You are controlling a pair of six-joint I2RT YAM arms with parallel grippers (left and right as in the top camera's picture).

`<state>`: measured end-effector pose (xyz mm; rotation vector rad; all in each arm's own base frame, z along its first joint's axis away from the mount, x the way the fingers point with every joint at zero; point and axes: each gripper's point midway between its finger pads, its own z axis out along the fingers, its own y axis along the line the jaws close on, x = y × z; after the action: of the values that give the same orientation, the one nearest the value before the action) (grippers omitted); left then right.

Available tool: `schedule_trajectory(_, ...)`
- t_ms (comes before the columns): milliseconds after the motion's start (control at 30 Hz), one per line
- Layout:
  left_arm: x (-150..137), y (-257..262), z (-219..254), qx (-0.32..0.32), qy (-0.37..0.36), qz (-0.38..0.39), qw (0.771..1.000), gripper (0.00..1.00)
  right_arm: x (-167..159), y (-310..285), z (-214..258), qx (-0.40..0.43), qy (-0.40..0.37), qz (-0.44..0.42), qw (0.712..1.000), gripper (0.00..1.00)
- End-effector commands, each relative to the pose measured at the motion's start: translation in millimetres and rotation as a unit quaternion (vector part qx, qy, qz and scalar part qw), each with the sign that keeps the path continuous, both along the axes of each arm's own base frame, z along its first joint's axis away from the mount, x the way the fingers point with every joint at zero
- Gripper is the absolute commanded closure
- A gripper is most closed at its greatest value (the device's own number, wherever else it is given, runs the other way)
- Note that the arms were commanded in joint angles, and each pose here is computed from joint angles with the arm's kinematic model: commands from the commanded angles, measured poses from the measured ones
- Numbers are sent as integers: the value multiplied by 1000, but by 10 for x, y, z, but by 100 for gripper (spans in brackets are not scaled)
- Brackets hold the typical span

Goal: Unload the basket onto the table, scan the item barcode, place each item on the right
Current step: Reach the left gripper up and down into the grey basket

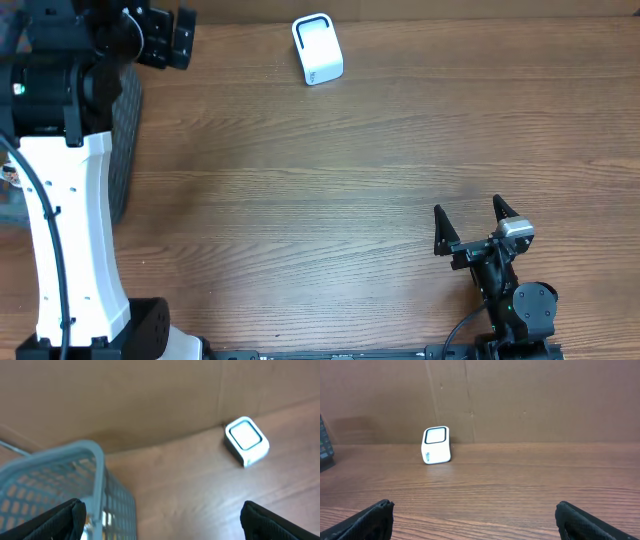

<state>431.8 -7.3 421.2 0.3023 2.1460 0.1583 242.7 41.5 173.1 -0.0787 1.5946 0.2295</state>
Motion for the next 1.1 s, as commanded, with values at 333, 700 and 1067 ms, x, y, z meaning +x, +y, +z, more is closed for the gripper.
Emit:
schedule_trajectory(333, -254, 1290, -247, -73, 44, 227, 970, 0, 3, -11, -26, -1, -1, -4, 1000, 0)
schedule_trajectory(700, -917, 2312, -746, -140, 122, 354, 916, 0, 3, -11, -26, -1, -1, -4, 1000, 0)
schedule_trajectory(1067, -975, 2453, -1885, -175, 223, 342, 896, 0, 3, -11, -26, -1, -1, -4, 1000, 0)
